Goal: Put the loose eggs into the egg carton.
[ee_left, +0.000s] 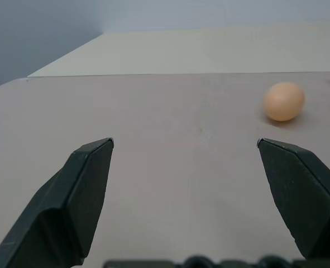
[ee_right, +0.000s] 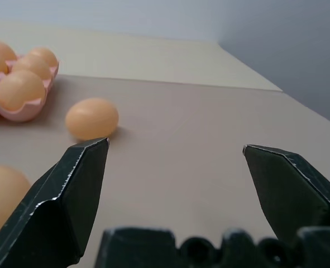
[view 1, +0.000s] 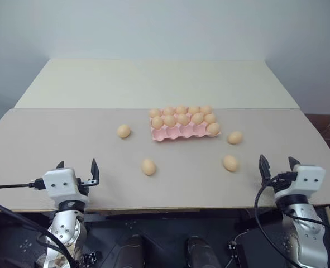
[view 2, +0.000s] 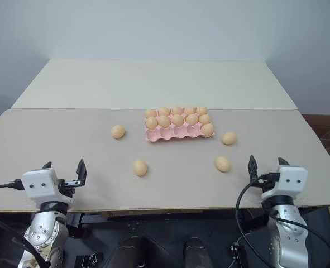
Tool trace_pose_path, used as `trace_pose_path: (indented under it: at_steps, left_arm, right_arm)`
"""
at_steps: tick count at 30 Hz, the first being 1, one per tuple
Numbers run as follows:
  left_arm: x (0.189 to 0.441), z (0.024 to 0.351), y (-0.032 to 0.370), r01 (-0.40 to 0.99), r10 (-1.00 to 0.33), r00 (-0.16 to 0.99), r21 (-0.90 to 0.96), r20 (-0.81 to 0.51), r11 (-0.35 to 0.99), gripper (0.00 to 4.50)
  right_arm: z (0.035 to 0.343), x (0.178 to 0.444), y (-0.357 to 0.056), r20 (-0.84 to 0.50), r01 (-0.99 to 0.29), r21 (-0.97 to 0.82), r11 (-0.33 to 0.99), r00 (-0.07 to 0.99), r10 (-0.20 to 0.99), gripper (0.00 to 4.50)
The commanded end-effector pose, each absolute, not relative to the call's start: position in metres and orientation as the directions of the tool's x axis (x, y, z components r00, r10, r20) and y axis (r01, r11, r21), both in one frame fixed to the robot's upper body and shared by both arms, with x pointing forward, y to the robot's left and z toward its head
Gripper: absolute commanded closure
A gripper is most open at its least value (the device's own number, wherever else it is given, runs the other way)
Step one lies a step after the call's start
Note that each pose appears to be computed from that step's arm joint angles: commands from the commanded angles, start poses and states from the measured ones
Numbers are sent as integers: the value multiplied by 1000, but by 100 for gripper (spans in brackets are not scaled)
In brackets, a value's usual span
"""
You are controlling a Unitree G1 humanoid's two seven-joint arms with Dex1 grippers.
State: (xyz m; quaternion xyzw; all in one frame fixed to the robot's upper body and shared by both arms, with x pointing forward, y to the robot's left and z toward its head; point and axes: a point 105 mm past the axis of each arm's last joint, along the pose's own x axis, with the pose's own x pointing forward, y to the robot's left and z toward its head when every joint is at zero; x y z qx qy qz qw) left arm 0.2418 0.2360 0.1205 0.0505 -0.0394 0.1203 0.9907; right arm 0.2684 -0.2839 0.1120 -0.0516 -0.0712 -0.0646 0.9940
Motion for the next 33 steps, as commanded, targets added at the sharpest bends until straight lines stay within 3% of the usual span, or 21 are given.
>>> trace_pose_path:
  at_steps: [1,10,13,18,23,28,33]
  left_arm:
    - [242,133,238,-241,224,965,116,139,964,3]
    - [233,138,247,-284,266,951,104,158,953,3]
    - [231,145,244,-217,198,965,97,170,971,3]
    - [241,166,220,77,-108,977,169,184,983,3]
    - [247,184,190,438,-467,878,217,104,872,3]
    - [253,206,161,723,-754,656,277,13,633,3]
    - [250,205,140,872,-883,456,255,-113,418,3]
  right_arm:
    - [126,268,-289,198,147,-96,984,972,-126,0]
    - [132,261,-282,207,114,-128,985,975,-85,0]
    - [128,259,-278,192,84,-152,985,980,-54,0]
    - [130,254,-273,192,82,-131,988,980,-56,0]
    - [139,237,-257,154,-44,-166,985,986,70,0]
    - [142,234,-238,94,-124,-116,986,986,135,0]
    - [141,228,-222,-35,-229,-135,964,973,226,0]
